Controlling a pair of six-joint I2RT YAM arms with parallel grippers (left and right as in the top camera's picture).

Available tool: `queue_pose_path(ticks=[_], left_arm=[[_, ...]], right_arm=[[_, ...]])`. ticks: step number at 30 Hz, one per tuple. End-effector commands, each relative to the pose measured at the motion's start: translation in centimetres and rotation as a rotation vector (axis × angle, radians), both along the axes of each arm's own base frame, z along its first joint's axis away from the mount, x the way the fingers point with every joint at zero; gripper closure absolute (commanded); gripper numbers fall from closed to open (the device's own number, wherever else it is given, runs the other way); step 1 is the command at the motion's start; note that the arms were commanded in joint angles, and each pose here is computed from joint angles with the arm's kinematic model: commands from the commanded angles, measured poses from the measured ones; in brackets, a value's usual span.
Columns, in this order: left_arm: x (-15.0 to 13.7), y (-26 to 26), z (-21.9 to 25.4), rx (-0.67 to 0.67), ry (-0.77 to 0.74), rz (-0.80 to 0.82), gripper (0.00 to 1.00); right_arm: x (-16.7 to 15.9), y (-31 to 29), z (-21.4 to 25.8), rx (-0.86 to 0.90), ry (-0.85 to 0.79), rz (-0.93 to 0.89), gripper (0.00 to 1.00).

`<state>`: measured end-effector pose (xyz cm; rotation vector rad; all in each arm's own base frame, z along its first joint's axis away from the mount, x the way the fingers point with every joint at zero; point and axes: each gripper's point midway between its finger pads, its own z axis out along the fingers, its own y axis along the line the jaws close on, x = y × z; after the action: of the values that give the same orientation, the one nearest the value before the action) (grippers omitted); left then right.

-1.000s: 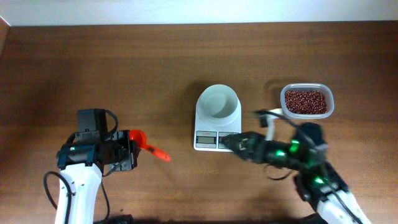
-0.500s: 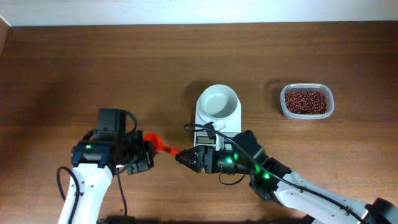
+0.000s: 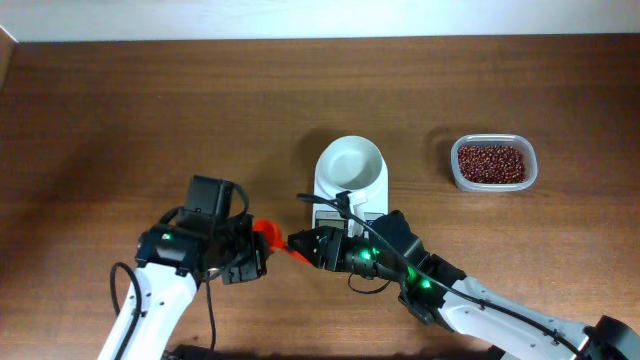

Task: Scoop and weigh 50g on scale
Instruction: 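Grasp the red scoop handle with the right gripper, release left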

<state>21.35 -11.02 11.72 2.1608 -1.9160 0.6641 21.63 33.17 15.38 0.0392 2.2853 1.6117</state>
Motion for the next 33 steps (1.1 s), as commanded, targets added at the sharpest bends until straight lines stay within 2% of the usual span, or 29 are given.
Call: queue_pose_path(ticks=[1, 14, 22, 33], left_arm=[[0.2, 0.1, -0.1, 0.019, 0.0, 0.017, 1.0], [-0.4, -0.9, -0.8, 0.028, 0.031, -0.029, 1.0], [-0.5, -1.0, -0.8, 0.029, 0.034, -0.037, 1.0], [-0.5, -1.0, -0.8, 0.028, 0.034, -0.037, 1.0]], right_arm=[[-0.1, 0.5, 0.5, 0.005, -0.02, 0.004, 0.56], [-0.6, 1.2, 0.3, -0.011, -0.039, -0.019, 0.67], [-0.6, 1.2, 0.4, -0.003, -0.02, -0.026, 0.8], [-1.4, 1.7, 0.4, -0.003, -0.022, -0.005, 0.81]])
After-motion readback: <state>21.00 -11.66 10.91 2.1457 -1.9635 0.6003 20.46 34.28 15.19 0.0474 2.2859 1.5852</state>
